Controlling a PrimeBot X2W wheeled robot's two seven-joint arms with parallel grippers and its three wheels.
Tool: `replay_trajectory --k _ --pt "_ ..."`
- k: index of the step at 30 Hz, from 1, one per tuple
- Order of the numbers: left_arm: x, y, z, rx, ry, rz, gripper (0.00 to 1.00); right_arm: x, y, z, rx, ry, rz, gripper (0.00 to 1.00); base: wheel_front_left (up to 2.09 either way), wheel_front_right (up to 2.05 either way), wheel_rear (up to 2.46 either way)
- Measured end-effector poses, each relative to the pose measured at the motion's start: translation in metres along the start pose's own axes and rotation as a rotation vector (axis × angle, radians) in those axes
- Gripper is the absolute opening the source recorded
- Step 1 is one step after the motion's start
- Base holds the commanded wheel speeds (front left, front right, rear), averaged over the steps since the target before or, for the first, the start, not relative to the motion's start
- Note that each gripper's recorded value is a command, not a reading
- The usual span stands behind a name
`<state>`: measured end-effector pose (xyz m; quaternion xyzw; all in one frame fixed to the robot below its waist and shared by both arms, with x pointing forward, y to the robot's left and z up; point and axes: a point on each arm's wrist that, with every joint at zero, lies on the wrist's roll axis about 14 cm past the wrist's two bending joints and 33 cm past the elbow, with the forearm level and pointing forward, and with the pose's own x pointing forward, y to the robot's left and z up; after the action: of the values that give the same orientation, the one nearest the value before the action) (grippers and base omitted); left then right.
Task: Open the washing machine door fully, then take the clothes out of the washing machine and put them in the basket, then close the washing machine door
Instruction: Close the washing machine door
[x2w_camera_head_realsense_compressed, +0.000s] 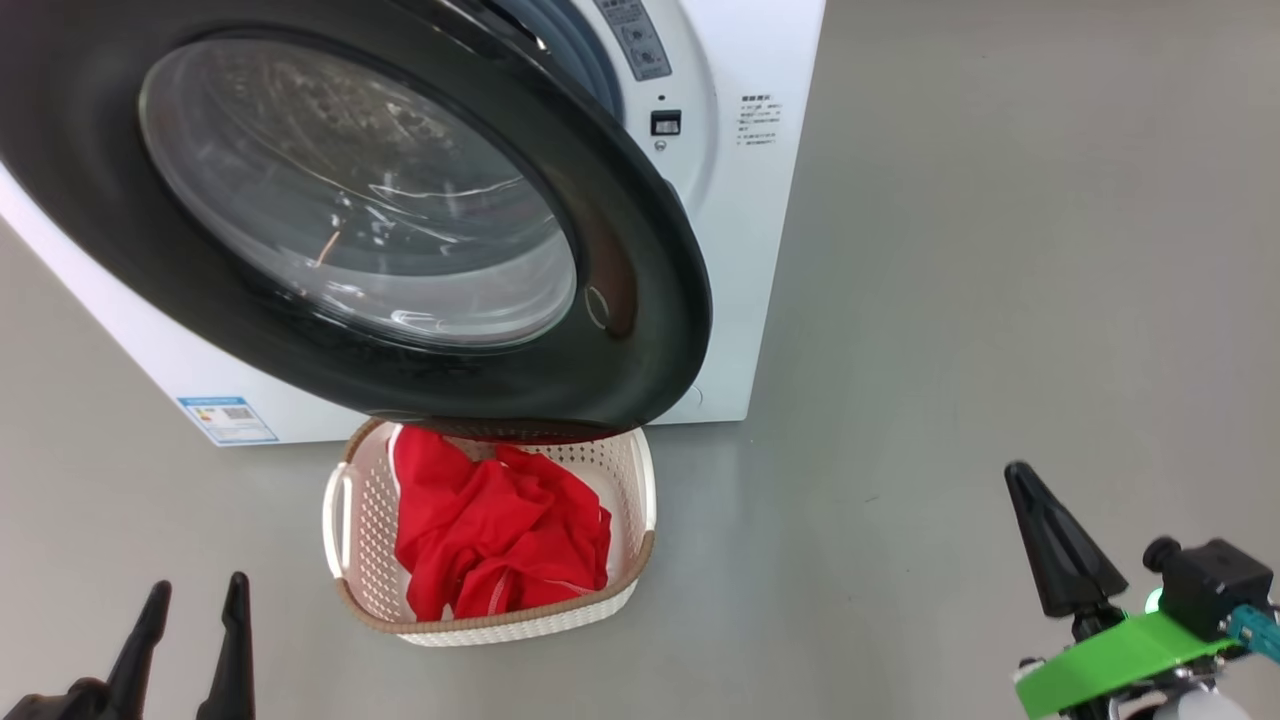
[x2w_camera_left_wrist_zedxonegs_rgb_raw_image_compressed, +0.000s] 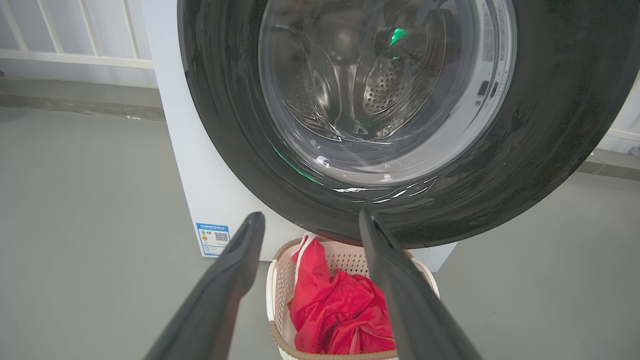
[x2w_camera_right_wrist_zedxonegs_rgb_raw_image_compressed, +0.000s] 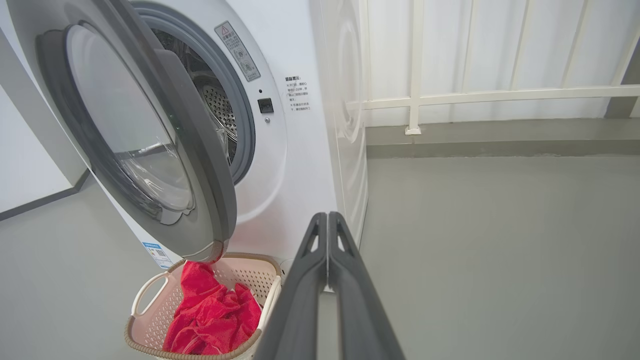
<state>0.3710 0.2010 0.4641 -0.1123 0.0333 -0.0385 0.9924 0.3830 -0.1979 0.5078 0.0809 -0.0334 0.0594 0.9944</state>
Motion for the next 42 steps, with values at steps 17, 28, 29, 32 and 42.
replay_trajectory --k 17,28,29,32,42 --pt "-0.015 0.001 0.004 -0.002 -0.017 0.017 1.0 0.057 0.092 0.034 0.044 -0.116 0.267 0.0 0.0 0.0 0.0" --pt "-0.011 0.007 0.006 -0.012 -0.025 0.05 1.0 0.095 0.135 0.02 0.082 -0.084 0.377 0.0 0.0 0.0 0.0" --pt "-0.01 0.008 0.006 -0.012 -0.025 0.053 1.0 0.099 0.138 0.019 0.083 -0.082 0.382 0.0 0.0 0.0 0.0" --pt "-0.009 0.012 0.005 -0.01 -0.022 0.065 1.0 0.109 0.144 0.016 0.088 -0.076 0.396 0.0 0.0 0.0 0.0" --pt "-0.001 0.021 0.005 -0.002 -0.018 0.087 1.0 0.139 0.157 0.005 0.103 -0.061 0.423 0.0 0.0 0.0 0.0"
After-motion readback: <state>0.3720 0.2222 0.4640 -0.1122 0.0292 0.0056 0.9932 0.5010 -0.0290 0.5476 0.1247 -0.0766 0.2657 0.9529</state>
